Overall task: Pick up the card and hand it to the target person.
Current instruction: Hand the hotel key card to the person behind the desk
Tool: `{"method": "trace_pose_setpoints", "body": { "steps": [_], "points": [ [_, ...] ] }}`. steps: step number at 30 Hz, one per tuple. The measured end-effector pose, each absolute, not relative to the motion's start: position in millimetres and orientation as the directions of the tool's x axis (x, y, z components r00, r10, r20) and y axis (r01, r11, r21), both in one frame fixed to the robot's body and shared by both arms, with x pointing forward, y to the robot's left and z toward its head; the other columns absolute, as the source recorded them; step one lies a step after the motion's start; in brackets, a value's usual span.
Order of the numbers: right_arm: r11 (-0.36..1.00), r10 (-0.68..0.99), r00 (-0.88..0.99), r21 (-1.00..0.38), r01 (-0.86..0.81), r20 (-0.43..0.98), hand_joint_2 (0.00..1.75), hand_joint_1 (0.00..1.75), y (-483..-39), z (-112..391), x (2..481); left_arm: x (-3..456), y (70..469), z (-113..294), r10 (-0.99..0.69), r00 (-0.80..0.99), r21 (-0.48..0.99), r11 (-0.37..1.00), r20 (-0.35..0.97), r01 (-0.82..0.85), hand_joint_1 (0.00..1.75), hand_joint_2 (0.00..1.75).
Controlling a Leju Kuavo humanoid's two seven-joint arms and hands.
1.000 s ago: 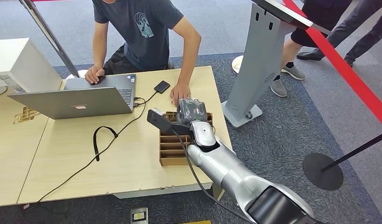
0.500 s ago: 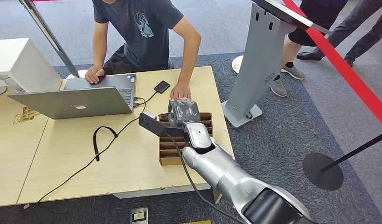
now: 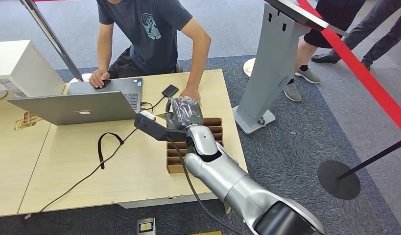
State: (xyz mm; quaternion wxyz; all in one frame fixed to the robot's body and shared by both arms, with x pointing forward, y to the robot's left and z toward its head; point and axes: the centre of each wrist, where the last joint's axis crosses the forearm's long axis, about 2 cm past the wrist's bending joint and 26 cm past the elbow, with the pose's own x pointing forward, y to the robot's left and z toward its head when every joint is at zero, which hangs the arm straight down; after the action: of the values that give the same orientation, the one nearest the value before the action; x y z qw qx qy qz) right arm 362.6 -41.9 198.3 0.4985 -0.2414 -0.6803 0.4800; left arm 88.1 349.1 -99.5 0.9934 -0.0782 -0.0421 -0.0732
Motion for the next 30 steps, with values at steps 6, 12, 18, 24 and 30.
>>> {"method": "trace_pose_setpoints", "body": {
  "steps": [6,12,18,24,30],
  "points": [
    [0.452,0.789,-0.404,-0.883,-0.127,0.462,1.75,1.75,-42,210,358,87,350,-100,-0.115,0.99,-0.151,0.98,0.087,0.127,0.0,0.0],
    [0.475,0.782,-0.412,-0.875,-0.093,0.468,1.75,1.75,-46,219,355,87,350,-100,-0.117,0.99,-0.151,0.98,0.085,0.129,0.0,0.0],
    [0.496,0.776,-0.421,-0.867,-0.053,0.47,1.75,1.75,-55,227,352,87,350,-100,-0.132,0.987,-0.151,0.978,0.087,0.144,0.0,0.0],
    [0.531,0.758,-0.434,-0.847,-0.022,0.486,1.75,1.75,-65,234,347,86,350,-100,-0.151,0.984,-0.153,0.975,0.094,0.164,0.0,0.0],
    [0.589,0.703,-0.477,-0.808,-0.027,0.528,1.75,1.75,-77,240,342,86,350,-100,-0.169,0.98,-0.152,0.971,0.101,0.183,0.0,0.0]
  ]
}}
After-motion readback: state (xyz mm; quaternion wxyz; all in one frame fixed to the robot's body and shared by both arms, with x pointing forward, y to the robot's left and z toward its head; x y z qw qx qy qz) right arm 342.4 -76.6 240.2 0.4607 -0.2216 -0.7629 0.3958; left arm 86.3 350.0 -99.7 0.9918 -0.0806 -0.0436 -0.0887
